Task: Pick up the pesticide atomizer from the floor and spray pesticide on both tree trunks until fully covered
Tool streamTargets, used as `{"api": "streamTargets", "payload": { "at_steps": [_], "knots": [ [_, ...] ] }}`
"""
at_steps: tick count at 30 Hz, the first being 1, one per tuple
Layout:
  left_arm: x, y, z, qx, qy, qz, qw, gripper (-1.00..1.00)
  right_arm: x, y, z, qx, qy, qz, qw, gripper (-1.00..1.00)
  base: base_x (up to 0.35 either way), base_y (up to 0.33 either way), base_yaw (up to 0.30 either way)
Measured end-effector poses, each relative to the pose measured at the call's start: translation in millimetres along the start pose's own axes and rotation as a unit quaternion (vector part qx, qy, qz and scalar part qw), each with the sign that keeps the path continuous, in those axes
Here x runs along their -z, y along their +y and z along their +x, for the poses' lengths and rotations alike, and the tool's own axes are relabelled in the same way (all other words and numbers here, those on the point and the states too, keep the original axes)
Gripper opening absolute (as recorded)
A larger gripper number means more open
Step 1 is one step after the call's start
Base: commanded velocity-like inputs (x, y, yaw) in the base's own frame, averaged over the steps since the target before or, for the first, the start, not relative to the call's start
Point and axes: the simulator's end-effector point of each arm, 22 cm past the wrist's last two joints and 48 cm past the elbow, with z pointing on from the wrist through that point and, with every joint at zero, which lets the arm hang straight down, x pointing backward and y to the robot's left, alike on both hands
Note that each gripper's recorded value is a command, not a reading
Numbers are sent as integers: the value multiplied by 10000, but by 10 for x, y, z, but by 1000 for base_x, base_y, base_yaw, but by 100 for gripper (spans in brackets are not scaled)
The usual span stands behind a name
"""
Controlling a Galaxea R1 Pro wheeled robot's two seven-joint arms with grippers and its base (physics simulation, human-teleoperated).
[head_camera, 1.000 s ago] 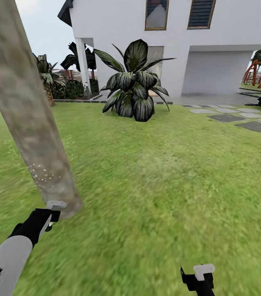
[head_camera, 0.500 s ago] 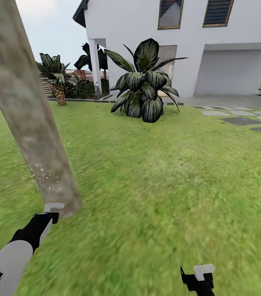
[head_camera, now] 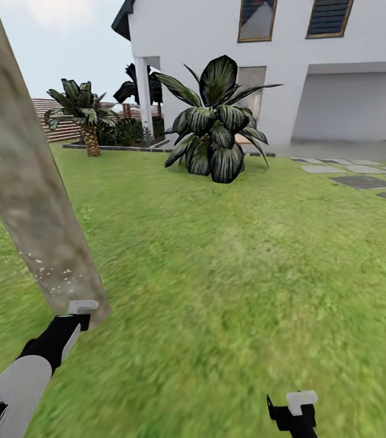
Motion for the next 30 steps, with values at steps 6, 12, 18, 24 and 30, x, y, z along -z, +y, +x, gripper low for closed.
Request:
{"api": "streamTargets", "payload": {
  "at_steps": [6,12,18,24,30],
  "knots": [
    [-1,9,-2,-1,-2,-7,10000,-100,1,0,2,0,1,0,10000,100,191,-210,276],
    [0,13,-7,2,-7,-9,10000,-100,0,0,-2,1,-3,0,10000,100,170,-227,278],
    [2,4,-13,3,-14,-5,10000,-100,0,2,1,3,1,-3,10000,100,105,-258,278],
    [5,6,-28,6,-30,-6,10000,-100,0,2,1,4,1,-4,10000,100,16,-272,278],
    [5,6,-28,10,-30,-4,10000,-100,1,1,1,2,0,-2,10000,100,163,-247,110]
  ]
}}
